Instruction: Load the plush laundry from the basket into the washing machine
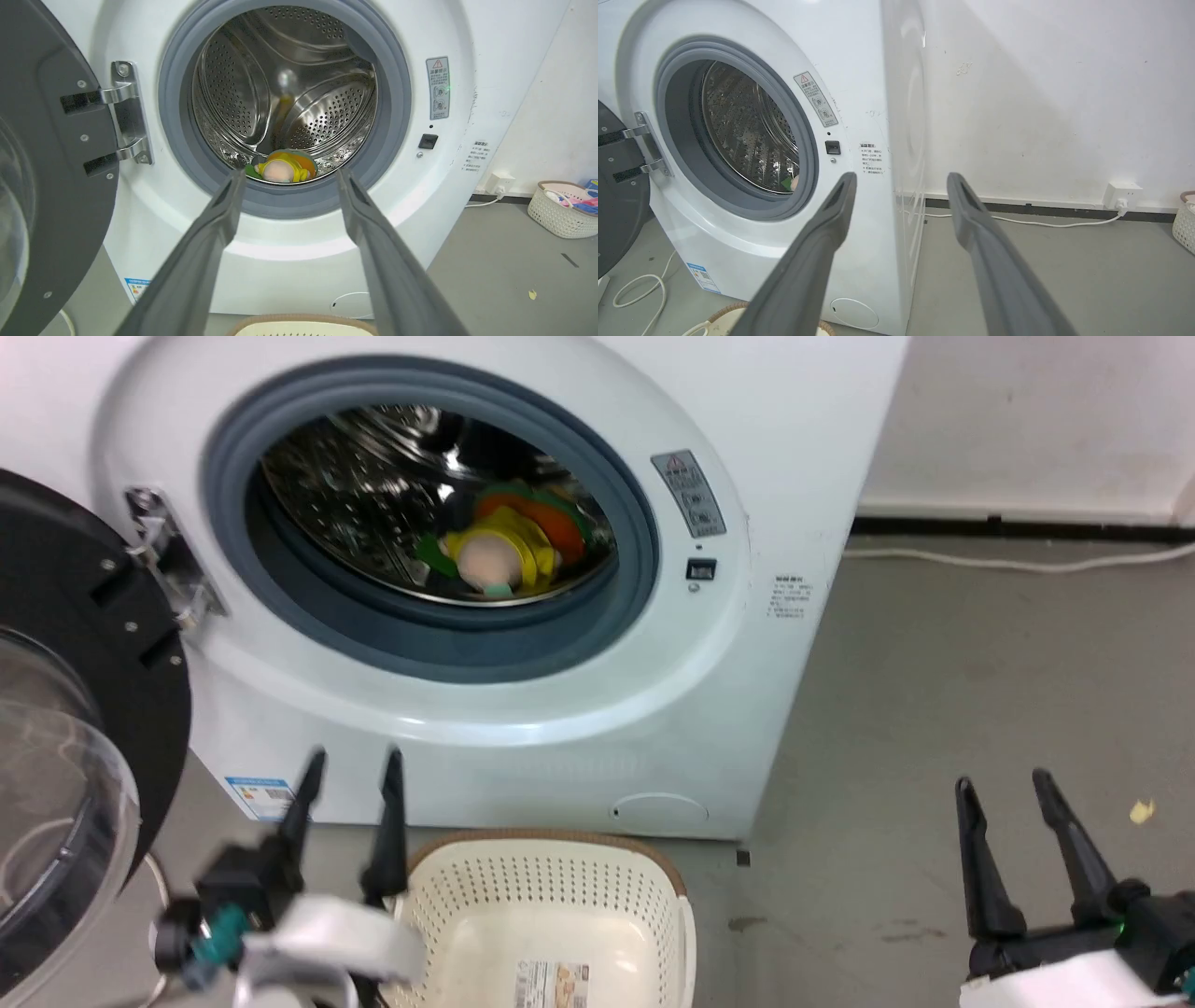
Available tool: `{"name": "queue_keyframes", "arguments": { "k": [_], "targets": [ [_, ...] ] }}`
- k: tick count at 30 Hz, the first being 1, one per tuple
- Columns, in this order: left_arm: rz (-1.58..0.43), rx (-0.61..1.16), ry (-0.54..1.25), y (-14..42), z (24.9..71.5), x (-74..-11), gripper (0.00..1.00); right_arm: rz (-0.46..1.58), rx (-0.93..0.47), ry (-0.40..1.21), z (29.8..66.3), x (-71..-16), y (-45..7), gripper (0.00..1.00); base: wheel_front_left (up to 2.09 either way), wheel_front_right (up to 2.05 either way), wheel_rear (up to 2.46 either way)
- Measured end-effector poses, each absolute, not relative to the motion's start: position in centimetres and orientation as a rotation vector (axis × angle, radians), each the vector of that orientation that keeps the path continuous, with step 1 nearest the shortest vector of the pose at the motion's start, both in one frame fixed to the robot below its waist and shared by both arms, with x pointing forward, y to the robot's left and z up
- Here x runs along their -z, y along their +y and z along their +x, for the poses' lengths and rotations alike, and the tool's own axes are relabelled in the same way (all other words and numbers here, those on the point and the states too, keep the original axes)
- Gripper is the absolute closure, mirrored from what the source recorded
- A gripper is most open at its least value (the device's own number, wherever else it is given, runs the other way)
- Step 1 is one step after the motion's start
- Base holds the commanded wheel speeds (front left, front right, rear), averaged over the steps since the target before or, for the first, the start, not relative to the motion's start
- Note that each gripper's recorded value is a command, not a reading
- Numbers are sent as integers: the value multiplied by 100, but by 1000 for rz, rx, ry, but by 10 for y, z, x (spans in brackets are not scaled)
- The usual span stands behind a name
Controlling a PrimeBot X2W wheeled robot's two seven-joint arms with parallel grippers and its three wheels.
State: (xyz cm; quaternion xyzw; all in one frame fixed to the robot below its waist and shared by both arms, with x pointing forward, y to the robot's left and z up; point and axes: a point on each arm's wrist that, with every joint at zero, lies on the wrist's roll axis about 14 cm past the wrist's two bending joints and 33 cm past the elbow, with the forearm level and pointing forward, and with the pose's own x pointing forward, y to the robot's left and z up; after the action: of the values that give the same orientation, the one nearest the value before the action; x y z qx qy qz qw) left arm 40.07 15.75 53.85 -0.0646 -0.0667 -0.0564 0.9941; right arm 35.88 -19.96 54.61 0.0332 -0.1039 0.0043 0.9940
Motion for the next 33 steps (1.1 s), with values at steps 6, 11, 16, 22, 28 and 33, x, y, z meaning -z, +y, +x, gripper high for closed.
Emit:
{"name": "queue_keyframes", "arguments": {
  "k": [6,11,16,22,28,33],
  "targets": [
    [-89,111,-100,147,371,-522,0,85,-25,-191,350,-540,-193,0,0,0,0],
    [-85,96,-87,144,363,-516,0,91,-32,-192,349,-540,-191,0,0,0,0],
    [-71,73,-90,150,363,-515,0,93,-37,-190,349,-540,-189,0,0,0,0],
    [-65,61,-85,154,363,-513,100,94,-41,-189,349,-540,-188,100,0,0,0],
    [-65,62,-81,154,363,-513,100,93,-42,-186,349,-539,-187,100,0,0,0],
    [-61,60,-75,155,363,-513,100,92,-45,-176,349,-538,-187,100,0,0,0]
  ]
}}
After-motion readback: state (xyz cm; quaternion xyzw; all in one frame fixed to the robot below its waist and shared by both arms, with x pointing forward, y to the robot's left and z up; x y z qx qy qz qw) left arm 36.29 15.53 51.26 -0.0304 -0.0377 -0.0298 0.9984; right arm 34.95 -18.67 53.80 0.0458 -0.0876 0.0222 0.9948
